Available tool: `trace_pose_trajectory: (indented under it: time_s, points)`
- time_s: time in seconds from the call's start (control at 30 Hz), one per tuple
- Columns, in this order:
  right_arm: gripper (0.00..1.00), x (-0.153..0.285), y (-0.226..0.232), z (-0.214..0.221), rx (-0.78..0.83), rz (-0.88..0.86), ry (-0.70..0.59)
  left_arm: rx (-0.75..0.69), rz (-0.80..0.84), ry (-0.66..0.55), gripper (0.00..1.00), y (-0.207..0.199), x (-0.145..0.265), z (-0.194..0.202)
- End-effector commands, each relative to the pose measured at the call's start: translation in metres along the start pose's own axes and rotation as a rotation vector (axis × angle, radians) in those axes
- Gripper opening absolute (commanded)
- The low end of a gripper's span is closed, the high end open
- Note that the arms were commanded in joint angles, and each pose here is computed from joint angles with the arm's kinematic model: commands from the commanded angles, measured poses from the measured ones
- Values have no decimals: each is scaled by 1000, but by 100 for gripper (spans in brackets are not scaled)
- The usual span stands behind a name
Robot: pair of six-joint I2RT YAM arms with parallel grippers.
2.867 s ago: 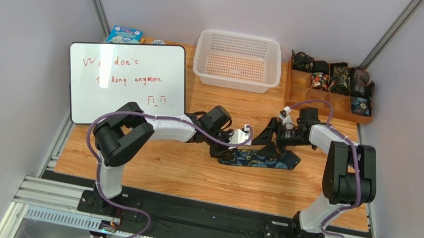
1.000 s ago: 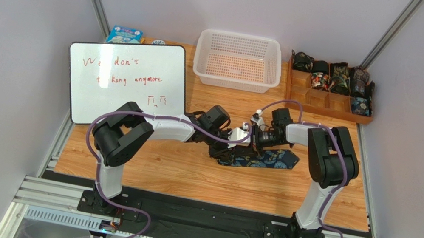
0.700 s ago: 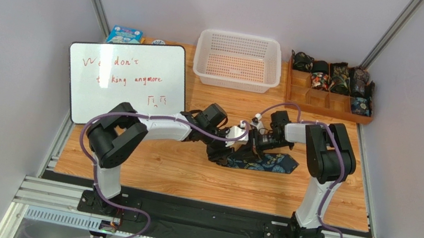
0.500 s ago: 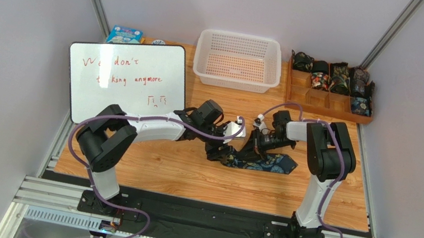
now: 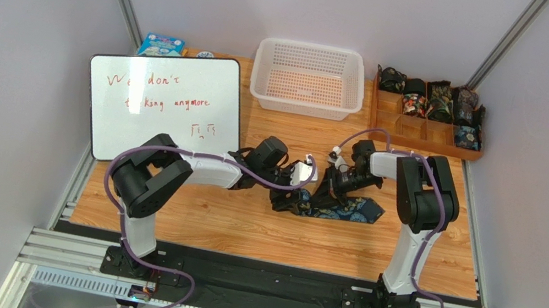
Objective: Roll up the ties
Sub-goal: Roll the tie at the center of the board.
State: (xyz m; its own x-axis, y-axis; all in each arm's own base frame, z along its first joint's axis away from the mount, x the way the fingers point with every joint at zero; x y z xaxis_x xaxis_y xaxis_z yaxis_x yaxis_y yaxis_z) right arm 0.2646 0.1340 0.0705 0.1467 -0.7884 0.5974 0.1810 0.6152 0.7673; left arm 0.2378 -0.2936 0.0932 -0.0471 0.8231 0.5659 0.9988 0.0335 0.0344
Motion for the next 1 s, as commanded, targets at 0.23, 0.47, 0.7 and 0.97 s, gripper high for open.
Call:
trace_pose_trajectory:
  time_s: [0.23,0.47,0.7,0.97]
  points:
    - [0,-12,-12,-13,71,137,-41,-44,4,-4,40,-5,-31,-19]
    - [56,32,18,-5,136,56,-53,30,15,247,17,-20,-11,11]
    - [64,51,35,16,128,-60,-25,70,12,337,17,-18,-14,21]
    - [50,27,40,14,137,-109,-4,74,23,369,20,-15,-19,19]
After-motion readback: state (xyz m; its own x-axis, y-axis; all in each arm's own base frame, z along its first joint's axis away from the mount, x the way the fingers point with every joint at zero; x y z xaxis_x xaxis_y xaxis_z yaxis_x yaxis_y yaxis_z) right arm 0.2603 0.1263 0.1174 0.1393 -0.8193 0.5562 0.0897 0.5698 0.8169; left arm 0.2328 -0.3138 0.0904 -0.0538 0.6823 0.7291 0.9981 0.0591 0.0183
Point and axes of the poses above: each gripper's point midway between its finger pads, its own x axis back along the fingers, its own y axis along the line the jaws close on, z = x × y, the point moved 9 cm from there along x, back along the fingers, and after that the axes turned 6 degrees about -x, right-handed, at the moved point
